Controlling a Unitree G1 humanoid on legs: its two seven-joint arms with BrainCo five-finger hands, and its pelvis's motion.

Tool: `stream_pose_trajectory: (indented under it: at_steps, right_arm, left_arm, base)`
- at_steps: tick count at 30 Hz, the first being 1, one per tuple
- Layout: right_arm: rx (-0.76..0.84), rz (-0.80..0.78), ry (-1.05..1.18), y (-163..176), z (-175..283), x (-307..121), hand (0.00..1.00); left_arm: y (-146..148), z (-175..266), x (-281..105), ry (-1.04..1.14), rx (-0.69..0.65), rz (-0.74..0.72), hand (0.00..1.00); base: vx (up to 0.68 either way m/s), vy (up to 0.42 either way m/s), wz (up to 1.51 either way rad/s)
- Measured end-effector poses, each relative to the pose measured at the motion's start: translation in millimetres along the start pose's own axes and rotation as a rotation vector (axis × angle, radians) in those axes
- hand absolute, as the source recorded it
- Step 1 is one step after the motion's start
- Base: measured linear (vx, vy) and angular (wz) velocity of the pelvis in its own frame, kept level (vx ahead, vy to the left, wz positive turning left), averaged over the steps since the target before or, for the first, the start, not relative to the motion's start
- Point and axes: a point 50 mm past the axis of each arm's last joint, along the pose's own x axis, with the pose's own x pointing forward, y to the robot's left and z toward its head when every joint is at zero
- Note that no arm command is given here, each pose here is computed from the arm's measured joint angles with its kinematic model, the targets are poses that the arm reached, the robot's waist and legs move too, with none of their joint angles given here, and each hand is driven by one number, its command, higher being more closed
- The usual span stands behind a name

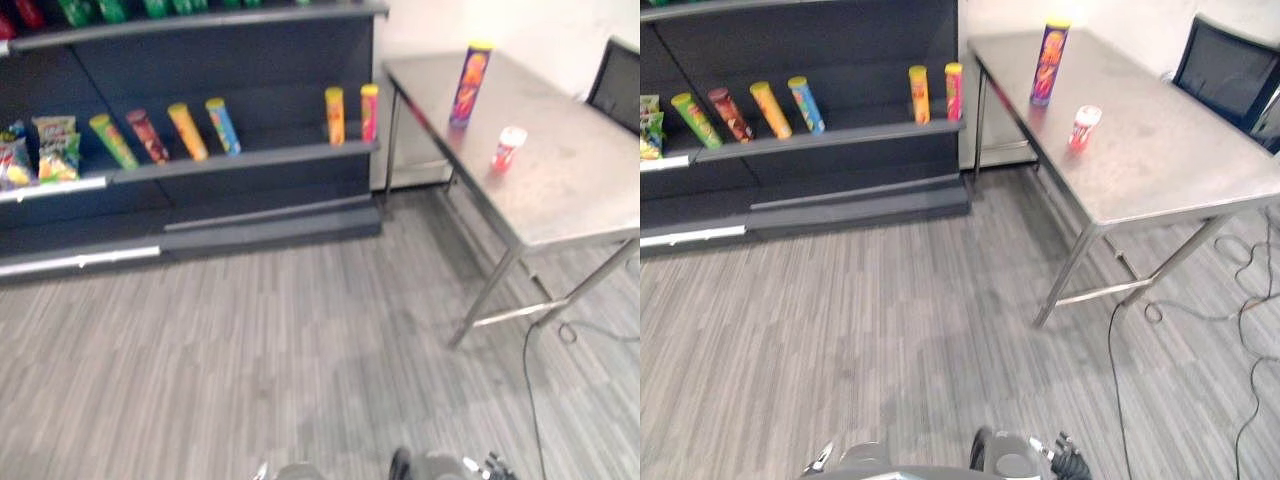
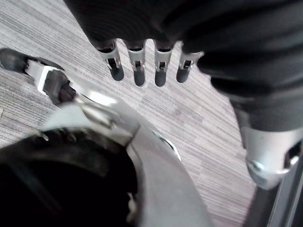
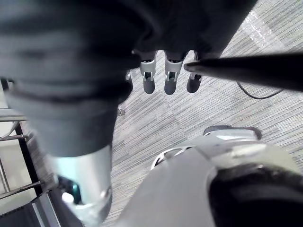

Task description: Put the gum and the chips on the shelf.

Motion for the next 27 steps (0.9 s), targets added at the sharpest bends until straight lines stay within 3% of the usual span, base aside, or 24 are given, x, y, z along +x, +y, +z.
stream_pose_trajectory:
  at_steps: [4, 11, 17, 27]
  right_arm:
    - [0.014, 0.001, -0.006, 4.5, 1.2, 1.6, 0.00]
    - [0.133, 0.020, -0.025, 5.7, -2.6, -0.9, 0.00]
    - [0.173, 0.058, 0.026, 29.7, -20.6, -3.9, 0.00]
    - [0.183, 0.036, -0.044, 20.0, -4.1, -0.5, 0.00]
  left_arm:
    - [0.5, 2.1, -1.2, -0.033, -0.079, -0.004, 0.00]
    - [3.3, -1.2, -3.6, -0.043, -0.084, 0.044, 0.00]
    - [18.9, 20.7, 0.4, -0.085, -0.007, 0.070, 0.00]
    - [9.8, 19.3, 1.6, -0.057, 0.085, 0.033, 0.00]
  base:
    - [0.29, -0.011, -0.21]
    - [0.28, 0.190, -0.31]
    - [0.42, 0.307, -0.40]
    - [0.32, 0.136, 0.06]
